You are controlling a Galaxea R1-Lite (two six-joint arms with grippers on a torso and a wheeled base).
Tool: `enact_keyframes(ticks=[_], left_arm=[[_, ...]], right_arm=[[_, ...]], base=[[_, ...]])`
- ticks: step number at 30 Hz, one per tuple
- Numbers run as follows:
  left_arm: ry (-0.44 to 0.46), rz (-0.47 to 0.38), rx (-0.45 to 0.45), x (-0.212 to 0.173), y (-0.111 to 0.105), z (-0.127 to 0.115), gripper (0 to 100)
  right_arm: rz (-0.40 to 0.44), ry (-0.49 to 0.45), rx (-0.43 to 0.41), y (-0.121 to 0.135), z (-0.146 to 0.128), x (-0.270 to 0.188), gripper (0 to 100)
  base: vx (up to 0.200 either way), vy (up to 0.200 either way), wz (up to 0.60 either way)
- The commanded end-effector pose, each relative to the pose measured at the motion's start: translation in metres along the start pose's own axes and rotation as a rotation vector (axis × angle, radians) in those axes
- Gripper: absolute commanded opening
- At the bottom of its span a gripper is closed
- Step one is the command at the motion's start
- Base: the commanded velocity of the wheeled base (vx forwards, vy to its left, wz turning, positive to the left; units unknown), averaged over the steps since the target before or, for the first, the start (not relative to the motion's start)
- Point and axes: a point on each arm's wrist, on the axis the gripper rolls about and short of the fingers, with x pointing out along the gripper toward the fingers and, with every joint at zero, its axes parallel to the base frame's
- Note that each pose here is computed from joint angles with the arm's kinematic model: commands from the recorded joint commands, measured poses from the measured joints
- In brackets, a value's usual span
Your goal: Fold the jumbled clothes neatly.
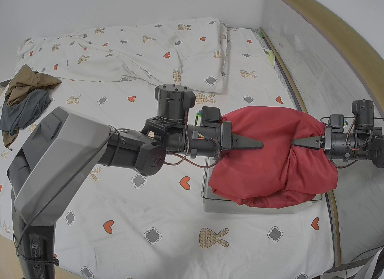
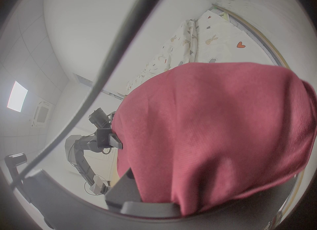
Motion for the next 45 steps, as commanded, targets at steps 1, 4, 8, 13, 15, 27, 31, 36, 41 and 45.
enact_keyframes(ticks=[1, 4, 8, 13, 15, 27, 31, 36, 41, 45], left_arm=[[0.002, 0.004, 0.053, 0.003, 0.009, -0.001, 0], [0.001, 0.01, 0.06, 0.002, 0.013, -0.001, 0], [0.004, 0.018, 0.047, 0.002, 0.02, -0.004, 0], [-0.001, 0.025, 0.043, -0.002, 0.023, -0.003, 0], [-0.009, 0.031, 0.043, -0.006, 0.025, -0.001, 0], [-0.008, 0.043, 0.026, -0.008, 0.032, -0.003, 0], [-0.005, 0.046, 0.02, -0.007, 0.037, -0.005, 100], [-0.003, 0.047, 0.016, -0.007, 0.036, -0.005, 100], [0.004, 0.055, 0.004, -0.009, 0.033, -0.004, 100], [0.0, 0.057, 0.004, -0.013, 0.028, -0.001, 100]], right_arm=[[0.002, 0.009, 0.007, -0.003, 0.0, 0.004, 0], [0.005, 0.009, 0.002, -0.001, 0.001, 0.005, 0], [0.01, 0.012, 0.001, -0.001, 0.001, 0.006, 0], [0.011, 0.026, 0.009, -0.003, -0.002, 0.009, 0], [0.013, 0.035, 0.013, -0.004, -0.003, 0.013, 0], [0.008, 0.066, 0.04, -0.013, -0.008, 0.022, 0], [0.003, 0.064, 0.046, -0.017, -0.007, 0.022, 0], [0.002, 0.062, 0.047, -0.017, -0.007, 0.021, 0], [0.001, 0.066, 0.052, -0.019, -0.007, 0.022, 0], [-0.004, 0.079, 0.066, -0.024, -0.01, 0.027, 0]], base=[[0.0, 0.0, 0.0], [0.0, 0.0, 0.0], [0.0, 0.0, 0.0], [0.0, 0.0, 0.0], [0.0, 0.0, 0.0], [0.0, 0.0, 0.0], [0.0, 0.0, 0.0], [0.0, 0.0, 0.0], [0.0, 0.0, 0.0], [0.0, 0.0, 0.0]])
